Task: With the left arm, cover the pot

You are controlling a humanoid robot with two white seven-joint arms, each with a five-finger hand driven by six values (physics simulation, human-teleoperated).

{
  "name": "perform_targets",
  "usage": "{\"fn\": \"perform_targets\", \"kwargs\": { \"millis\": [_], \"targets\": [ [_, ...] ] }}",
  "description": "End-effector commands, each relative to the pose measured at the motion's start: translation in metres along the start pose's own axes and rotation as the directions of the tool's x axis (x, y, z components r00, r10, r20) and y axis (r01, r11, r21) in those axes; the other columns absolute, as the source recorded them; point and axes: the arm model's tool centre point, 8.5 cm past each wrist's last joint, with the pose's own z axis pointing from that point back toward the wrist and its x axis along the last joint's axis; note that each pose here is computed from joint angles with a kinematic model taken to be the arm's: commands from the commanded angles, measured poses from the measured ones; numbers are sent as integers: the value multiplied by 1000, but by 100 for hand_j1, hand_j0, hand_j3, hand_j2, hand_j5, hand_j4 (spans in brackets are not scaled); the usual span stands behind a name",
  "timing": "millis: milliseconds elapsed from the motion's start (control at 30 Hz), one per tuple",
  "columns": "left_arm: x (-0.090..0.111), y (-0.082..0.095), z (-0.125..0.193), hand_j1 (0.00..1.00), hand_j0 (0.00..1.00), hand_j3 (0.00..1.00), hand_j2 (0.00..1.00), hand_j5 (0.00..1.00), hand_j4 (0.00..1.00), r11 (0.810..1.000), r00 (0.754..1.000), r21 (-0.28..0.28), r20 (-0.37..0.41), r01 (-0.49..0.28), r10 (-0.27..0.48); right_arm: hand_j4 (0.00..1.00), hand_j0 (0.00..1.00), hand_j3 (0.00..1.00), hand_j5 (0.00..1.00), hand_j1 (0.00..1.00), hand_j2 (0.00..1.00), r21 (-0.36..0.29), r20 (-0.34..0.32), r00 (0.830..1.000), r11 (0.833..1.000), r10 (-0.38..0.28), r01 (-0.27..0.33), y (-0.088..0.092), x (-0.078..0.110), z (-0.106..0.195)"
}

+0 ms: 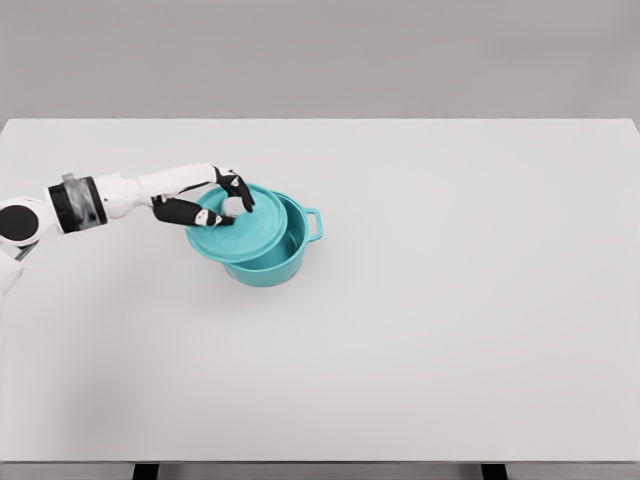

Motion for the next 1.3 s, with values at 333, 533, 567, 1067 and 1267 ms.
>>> {"fn": "perform_targets", "kwargs": {
  "millis": [333,533,567,1067,1267],
  "targets": [
    [5,0,-8,49,49,49,49,49,49,1000,1000,0,20,-5,5,100,100,100,100,100,100,0,1,1000,1000,1,-1,0,0,0],
    [8,-2,-14,49,49,49,49,49,49,1000,999,-2,36,-6,6,100,100,100,100,100,100,0,1,1000,1000,1,-1,0,0,0],
    [10,-2,-16,49,49,49,49,49,49,1000,999,-2,43,-2,2,100,100,100,100,100,100,0,1,1000,1000,1,-1,0,0,0],
    [12,-4,-18,49,49,49,49,49,49,1000,999,-1,49,-6,6,100,100,100,100,100,100,0,1,1000,1000,1,-1,0,0,0],
    [12,-4,-18,49,49,49,49,49,49,1000,999,-2,49,-5,5,100,100,100,100,100,100,2,-1,1000,1000,0,0,0,0,0]
  ]
}}
